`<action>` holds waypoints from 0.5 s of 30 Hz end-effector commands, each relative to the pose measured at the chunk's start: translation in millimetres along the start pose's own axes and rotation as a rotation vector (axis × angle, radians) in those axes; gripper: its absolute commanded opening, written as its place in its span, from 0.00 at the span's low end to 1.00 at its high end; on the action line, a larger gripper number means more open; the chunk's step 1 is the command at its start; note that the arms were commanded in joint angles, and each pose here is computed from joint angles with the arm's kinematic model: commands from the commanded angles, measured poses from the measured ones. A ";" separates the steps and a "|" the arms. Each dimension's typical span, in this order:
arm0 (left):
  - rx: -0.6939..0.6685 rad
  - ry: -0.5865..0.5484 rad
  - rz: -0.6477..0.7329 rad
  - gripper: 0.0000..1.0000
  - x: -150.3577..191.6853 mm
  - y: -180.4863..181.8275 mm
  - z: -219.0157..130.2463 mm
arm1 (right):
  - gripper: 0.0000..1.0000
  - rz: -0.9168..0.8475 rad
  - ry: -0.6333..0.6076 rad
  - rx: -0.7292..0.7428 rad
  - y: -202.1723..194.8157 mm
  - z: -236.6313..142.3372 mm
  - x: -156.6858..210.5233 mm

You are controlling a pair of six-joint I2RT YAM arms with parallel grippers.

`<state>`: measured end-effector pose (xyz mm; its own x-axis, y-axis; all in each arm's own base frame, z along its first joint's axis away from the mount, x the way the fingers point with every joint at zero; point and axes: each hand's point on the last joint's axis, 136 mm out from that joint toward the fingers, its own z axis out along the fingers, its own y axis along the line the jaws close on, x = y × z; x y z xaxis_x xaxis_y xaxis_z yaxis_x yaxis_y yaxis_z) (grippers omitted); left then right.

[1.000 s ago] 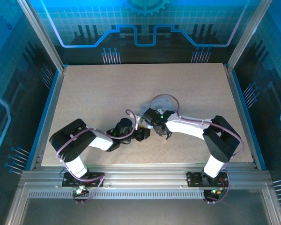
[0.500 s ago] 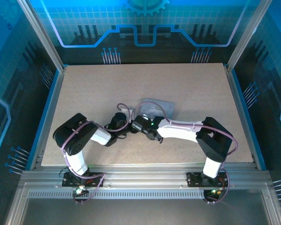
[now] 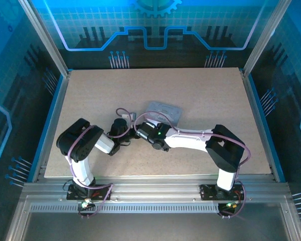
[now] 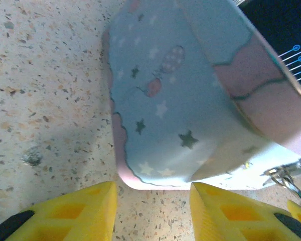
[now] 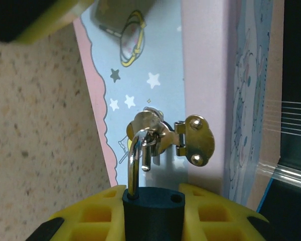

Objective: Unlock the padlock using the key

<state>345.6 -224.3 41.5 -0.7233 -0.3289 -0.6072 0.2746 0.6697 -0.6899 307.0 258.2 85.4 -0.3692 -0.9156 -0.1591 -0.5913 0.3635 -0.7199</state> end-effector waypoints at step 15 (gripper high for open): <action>0.125 -0.022 -0.031 0.39 -3.0 -4.1 -18.2 | 0.00 0.246 0.084 -0.516 40.2 1.7 22.7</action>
<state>337.8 -212.9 46.9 -0.7290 -0.3575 -0.5837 0.2993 0.6005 -0.7415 293.3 247.7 46.3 -0.5574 -0.8011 -0.2179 -0.7285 0.5978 -0.3345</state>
